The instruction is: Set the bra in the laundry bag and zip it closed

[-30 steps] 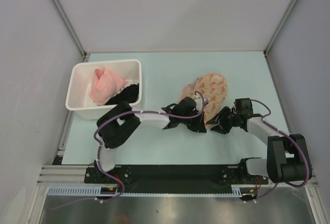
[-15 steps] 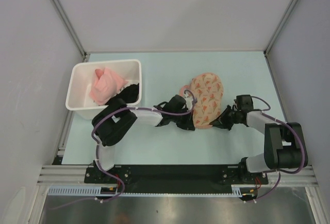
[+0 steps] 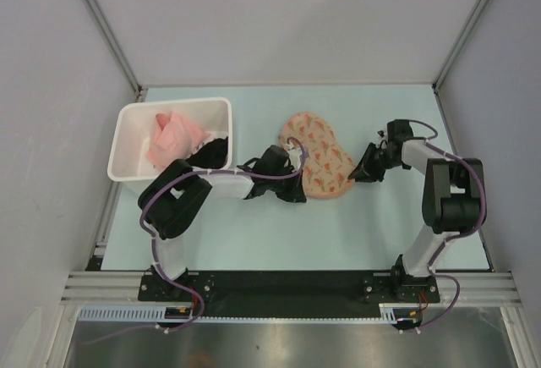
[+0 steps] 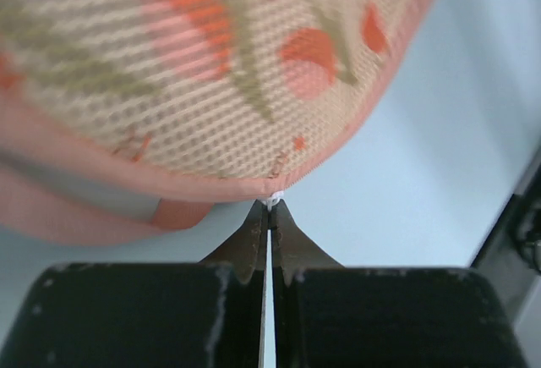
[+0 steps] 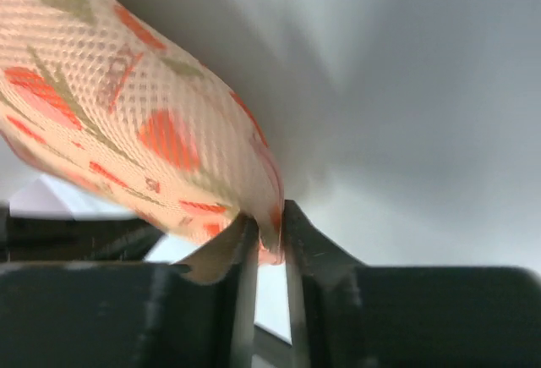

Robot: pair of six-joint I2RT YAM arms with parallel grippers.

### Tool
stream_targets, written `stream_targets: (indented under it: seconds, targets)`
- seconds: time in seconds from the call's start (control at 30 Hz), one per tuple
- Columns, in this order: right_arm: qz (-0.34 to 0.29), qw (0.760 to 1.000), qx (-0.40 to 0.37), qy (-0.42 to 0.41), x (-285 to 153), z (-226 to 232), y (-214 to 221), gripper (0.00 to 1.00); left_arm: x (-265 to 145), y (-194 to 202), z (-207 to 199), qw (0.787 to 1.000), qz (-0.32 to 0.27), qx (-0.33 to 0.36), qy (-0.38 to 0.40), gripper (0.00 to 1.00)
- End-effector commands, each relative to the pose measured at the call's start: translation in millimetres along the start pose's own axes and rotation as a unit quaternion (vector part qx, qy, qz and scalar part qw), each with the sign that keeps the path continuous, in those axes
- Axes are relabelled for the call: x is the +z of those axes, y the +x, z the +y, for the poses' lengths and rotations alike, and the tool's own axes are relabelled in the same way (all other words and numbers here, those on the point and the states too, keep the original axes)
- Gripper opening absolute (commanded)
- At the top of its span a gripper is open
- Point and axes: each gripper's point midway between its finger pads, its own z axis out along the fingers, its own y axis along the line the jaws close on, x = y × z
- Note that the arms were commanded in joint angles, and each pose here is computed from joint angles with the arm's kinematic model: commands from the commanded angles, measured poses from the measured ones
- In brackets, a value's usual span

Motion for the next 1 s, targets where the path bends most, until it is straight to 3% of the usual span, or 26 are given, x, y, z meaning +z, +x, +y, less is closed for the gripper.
stream_targets:
  seconds: [0.0,0.07,0.17,0.27,0.4,0.57,0.7,0.8,0.83,0.97]
  targets:
    - [-0.015,0.999,-0.014,0.048,-1.7,-0.4,-44.0,0.43,-1.8,-15.0,-56.7,0.995,-0.010,-0.051,0.084,0.00]
    - [0.011,0.999,0.018,0.045,-9.0,1.0,-29.5,0.66,5.1,-20.8,-72.2,0.991,-0.021,-0.066,0.114,0.00]
    - [0.007,0.998,0.055,0.014,-24.9,-3.6,-9.5,0.74,12.5,-24.4,-81.2,0.986,-0.020,-0.095,0.133,0.00]
    - [-0.018,0.998,0.052,-0.018,-43.6,7.9,3.2,0.75,17.9,-28.1,-85.0,0.986,-0.016,-0.096,0.138,0.00]
    - [-0.036,0.995,0.068,-0.061,-37.3,28.5,30.9,0.73,19.0,-31.2,-93.1,0.984,-0.014,-0.099,0.148,0.00]
    - [-0.040,0.993,0.075,-0.086,-13.0,44.0,47.9,0.57,19.3,-27.6,-104.3,0.983,-0.009,-0.101,0.156,0.00]
    - [-0.037,0.994,0.071,-0.074,4.7,37.2,45.5,0.51,16.1,-23.8,-111.1,0.983,-0.007,-0.093,0.158,0.00]
    - [-0.037,0.994,0.070,-0.071,10.2,35.7,40.8,0.36,15.0,-20.6,-109.8,0.983,-0.004,-0.093,0.156,0.00]
    - [-0.032,0.995,0.071,-0.069,13.6,34.5,40.2,0.26,14.3,-19.4,-109.4,0.984,-0.002,-0.093,0.154,0.00]
    - [-0.027,0.995,0.083,-0.043,15.2,14.7,35.8,0.12,14.3,-12.6,-92.0,0.989,0.006,-0.083,0.125,0.00]
